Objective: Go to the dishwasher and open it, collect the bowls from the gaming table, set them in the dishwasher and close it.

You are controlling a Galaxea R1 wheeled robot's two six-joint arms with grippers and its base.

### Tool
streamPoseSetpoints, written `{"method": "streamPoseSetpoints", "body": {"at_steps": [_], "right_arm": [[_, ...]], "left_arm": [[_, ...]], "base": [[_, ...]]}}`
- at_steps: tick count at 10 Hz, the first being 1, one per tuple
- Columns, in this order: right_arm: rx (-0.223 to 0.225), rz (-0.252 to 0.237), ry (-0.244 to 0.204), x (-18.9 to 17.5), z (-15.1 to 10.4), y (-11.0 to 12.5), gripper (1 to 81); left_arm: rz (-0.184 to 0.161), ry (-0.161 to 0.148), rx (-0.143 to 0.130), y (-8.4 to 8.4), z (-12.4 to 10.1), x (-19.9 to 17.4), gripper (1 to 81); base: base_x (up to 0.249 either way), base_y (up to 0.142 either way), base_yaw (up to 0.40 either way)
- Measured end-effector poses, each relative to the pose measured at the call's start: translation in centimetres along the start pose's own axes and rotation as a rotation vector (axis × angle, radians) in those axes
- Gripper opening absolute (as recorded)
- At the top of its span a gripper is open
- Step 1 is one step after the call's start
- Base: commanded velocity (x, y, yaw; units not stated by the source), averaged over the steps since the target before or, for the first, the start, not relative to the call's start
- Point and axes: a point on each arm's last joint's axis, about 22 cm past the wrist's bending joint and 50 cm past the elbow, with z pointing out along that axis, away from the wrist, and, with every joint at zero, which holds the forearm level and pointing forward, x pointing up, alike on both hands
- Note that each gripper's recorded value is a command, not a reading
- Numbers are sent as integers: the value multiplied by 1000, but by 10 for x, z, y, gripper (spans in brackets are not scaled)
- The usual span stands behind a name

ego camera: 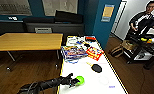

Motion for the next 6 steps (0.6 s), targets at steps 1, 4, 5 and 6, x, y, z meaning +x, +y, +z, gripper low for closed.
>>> {"method": "streamPoseSetpoints", "body": {"at_steps": [1,4,5,6], "right_arm": [[2,0,0,0,1,-1,10],[-3,-1,-1,0,2,1,10],[-4,-2,0,0,2,1,10],[-5,-2,-1,0,2,2,10]], "left_arm": [[-4,-6,6,-6,2,-5,811],[13,-14,6,-4,9,-15,811],[-15,-17,5,-5,10,-18,811],[-49,-14,3,-4,10,-17,811]], "base": [[0,0,0],[0,0,0],[0,0,0],[0,0,0]]}}
